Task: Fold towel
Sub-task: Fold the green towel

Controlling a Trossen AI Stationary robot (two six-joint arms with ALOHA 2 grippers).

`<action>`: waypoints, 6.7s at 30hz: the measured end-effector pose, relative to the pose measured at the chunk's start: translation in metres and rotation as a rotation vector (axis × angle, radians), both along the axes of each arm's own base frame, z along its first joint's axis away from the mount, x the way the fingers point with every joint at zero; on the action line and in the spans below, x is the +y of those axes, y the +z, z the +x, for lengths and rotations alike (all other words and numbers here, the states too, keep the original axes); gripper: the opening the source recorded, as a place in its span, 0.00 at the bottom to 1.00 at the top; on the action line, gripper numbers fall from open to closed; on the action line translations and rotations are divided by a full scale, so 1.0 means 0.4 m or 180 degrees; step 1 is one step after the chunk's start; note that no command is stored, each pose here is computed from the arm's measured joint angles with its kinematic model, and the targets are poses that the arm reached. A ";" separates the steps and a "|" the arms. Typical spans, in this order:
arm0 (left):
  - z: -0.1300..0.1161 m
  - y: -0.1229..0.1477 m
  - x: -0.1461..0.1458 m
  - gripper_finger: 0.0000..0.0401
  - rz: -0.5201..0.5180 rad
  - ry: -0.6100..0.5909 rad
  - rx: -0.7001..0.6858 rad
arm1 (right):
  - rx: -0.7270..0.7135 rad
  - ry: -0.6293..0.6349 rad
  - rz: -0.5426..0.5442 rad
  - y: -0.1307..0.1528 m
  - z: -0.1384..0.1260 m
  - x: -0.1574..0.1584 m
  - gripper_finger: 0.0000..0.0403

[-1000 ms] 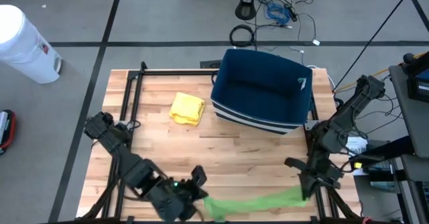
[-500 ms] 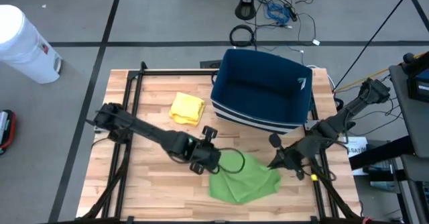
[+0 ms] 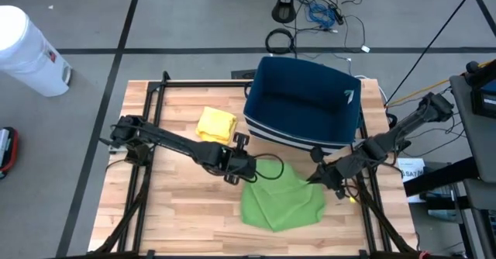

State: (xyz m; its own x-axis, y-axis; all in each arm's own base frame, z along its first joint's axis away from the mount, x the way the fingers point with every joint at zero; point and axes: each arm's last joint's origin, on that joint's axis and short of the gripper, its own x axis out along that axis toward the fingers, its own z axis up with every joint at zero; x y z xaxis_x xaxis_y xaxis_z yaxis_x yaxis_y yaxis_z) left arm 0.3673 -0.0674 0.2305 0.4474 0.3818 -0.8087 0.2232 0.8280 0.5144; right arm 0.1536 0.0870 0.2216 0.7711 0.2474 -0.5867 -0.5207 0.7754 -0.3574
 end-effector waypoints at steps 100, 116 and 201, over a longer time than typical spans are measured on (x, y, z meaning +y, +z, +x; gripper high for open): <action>-0.005 -0.127 -0.138 0.36 -0.1690 -0.0795 -0.0063 | 0.0554 0.0252 0.1485 0.002 0.060 0.064 0.42; -0.054 -0.181 -0.171 0.36 -0.1407 -0.0695 0.0084 | -0.0350 0.0022 0.1657 -0.119 0.240 0.135 0.42; -0.087 -0.060 -0.205 0.36 -0.0504 -0.0546 -0.0836 | -0.1638 0.0269 0.0458 0.235 0.247 0.182 0.00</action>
